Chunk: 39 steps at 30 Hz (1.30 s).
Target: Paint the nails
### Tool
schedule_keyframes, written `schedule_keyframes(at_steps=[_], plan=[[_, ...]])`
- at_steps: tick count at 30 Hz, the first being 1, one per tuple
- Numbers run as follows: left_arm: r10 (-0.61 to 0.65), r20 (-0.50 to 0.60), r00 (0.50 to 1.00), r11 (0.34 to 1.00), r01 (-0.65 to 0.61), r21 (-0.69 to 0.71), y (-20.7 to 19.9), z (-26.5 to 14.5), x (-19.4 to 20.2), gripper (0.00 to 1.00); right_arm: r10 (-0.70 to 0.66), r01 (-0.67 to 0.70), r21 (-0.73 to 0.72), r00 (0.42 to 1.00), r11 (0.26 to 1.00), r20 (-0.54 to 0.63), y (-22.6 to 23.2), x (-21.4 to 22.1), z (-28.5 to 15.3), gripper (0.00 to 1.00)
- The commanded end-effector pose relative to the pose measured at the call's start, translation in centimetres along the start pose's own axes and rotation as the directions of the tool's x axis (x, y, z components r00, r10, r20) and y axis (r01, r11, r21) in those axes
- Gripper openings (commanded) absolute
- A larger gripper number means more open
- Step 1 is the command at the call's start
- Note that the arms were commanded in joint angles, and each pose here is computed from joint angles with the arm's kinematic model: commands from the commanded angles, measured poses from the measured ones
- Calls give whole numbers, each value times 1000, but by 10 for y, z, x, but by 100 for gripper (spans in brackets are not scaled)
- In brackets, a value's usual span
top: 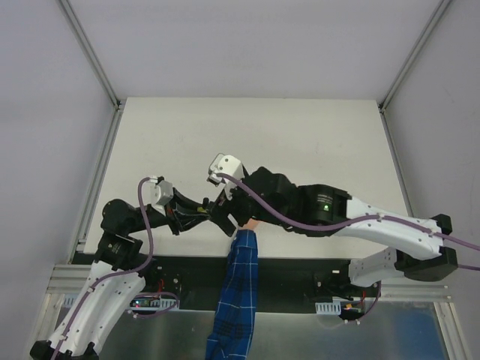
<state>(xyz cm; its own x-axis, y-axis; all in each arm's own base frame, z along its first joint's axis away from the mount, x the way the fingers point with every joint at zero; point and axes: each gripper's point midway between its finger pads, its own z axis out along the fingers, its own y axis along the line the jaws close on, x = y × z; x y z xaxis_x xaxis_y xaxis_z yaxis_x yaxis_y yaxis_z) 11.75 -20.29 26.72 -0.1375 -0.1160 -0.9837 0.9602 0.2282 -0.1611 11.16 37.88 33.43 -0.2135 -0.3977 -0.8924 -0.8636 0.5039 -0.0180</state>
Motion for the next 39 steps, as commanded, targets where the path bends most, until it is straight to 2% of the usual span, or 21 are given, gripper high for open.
schedule_keyframes(at_steps=[1,2,3,4,7,10,13,18,23,27,31,39], plan=[[-67,53,996,990,60,129,-29,3,-37,0,-175,198,-402,980,894,93,43,-1,-38,80],[-112,56,992,984,103,145,-35,2,-42,0,-149,185,-486,982,854,113,46,-5,-47,78],[-105,72,992,983,92,157,-40,1,-49,0,-132,174,-535,984,827,117,49,-5,-50,76],[-103,79,991,981,88,172,-45,-1,-54,0,-113,183,-624,982,759,150,61,-10,-60,75],[-102,115,988,975,77,209,-61,-5,-71,0,-97,229,-665,968,711,229,58,-22,-64,71],[-100,129,987,967,66,245,-75,-10,-81,0,-71,257,-704,957,662,282,61,-37,-64,63],[-90,142,986,965,51,257,-82,-13,-87,0,-61,280,-712,946,645,317,65,-48,-56,56],[-83,148,986,964,41,264,-87,-16,-90,0,-31,307,-707,927,637,374,69,-66,-51,54],[-76,146,986,961,33,273,-91,-17,-90,0,-14,303,-711,924,634,381,70,-76,-46,54],[-66,147,987,960,23,280,-94,-19,-91,0,-3,308,-745,925,592,380,75,-79,-49,52],[-65,148,987,957,20,290,-97,-20,-92,0,0,315,-767,925,558,380,80,-77,-51,47],[-58,167,984,955,6,295,-102,-22,-101,0,3,313,-776,926,548,377,81,-78,-48,40]])
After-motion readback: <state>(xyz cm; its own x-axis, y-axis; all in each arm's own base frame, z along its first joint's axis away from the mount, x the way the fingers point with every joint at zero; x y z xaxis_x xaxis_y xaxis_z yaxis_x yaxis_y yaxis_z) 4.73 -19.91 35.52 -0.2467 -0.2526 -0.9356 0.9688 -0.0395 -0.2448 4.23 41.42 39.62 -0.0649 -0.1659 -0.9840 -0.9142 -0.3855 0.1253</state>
